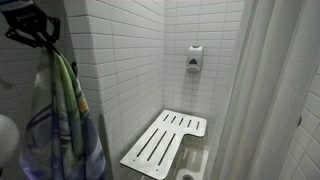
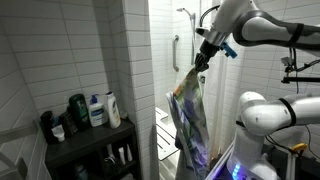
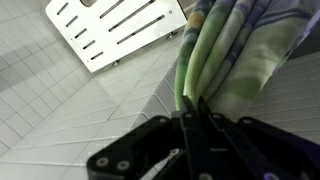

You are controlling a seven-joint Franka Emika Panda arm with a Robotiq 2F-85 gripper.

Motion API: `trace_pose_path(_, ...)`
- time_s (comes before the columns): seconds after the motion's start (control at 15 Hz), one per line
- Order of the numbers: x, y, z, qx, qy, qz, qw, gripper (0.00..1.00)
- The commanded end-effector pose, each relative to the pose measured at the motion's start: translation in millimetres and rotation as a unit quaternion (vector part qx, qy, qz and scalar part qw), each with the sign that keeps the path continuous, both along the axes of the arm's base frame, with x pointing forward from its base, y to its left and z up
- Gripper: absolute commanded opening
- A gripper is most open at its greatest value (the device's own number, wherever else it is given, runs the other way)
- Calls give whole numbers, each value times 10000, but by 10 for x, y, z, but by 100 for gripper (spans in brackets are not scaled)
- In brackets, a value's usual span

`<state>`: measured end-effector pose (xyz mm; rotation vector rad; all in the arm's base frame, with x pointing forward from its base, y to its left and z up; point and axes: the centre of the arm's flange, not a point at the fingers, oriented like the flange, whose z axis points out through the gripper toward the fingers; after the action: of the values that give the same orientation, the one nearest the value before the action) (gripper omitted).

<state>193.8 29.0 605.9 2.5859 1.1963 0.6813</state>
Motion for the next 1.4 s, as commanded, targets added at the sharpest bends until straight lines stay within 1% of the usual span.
trace_pose_path(0.0, 241, -375, -149, 387, 20, -350, 9986, 2)
trace_pose_path(0.33, 556, -674, -277, 797, 167, -689, 9943, 2)
trace_pose_path(0.87, 910, -987, -421, 1086, 281, -1166, 9868, 2)
trace_pose_path(1.0, 943, -1050, -443, 1170, 175, -1208, 9856, 2)
trace_pose_path(1.07, 816, -960, -563, 1086, 326, -1164, 9867, 2)
trace_pose_path(1.13, 831, -970, -586, 1093, 351, -1187, 9863, 7)
trace_pose_path(1.33, 828, -948, -652, 1077, 420, -1179, 9863, 7)
